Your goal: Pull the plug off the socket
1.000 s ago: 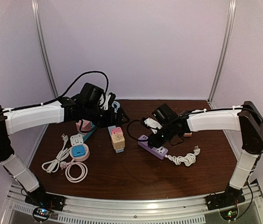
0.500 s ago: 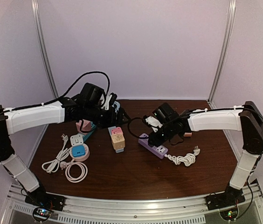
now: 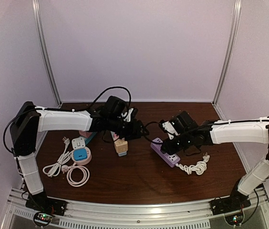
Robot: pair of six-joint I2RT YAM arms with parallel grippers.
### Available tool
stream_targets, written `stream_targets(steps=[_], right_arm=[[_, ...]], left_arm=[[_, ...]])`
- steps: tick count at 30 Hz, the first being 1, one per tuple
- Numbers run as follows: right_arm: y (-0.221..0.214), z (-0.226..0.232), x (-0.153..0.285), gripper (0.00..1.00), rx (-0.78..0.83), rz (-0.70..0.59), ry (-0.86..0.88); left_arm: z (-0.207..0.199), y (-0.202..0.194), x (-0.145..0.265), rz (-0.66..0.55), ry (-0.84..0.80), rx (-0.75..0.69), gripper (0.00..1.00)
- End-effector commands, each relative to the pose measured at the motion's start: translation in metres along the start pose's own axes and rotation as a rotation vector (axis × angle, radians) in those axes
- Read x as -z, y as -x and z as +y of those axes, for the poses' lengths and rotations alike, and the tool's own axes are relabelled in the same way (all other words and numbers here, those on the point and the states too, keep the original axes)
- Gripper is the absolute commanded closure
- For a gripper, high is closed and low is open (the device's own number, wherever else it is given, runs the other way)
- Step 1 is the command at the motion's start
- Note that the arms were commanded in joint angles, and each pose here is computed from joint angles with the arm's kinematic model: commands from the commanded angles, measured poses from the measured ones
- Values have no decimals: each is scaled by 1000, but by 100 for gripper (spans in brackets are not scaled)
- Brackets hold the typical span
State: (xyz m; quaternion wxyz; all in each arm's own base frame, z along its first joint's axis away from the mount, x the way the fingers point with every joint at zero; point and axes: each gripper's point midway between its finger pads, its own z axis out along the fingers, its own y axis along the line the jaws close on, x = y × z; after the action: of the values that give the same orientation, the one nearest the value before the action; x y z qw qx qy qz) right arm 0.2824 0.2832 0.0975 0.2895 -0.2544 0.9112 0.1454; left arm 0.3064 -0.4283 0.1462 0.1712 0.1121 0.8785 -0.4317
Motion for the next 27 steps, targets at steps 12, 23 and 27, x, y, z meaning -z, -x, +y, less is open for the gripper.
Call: stream_targets(steps=[12,23,27], right_arm=[[17,0,12,90,-61,-75,-21],[23,2,8,90,-65,-74,-19],[24,2,7,90,-62,-68,-24]], left_arm=[[-40,11,-41,-11,-184,75,80],[-33,-1,-82,32,-184,119,90],[-22,-9,-92,51,-156,145,92]])
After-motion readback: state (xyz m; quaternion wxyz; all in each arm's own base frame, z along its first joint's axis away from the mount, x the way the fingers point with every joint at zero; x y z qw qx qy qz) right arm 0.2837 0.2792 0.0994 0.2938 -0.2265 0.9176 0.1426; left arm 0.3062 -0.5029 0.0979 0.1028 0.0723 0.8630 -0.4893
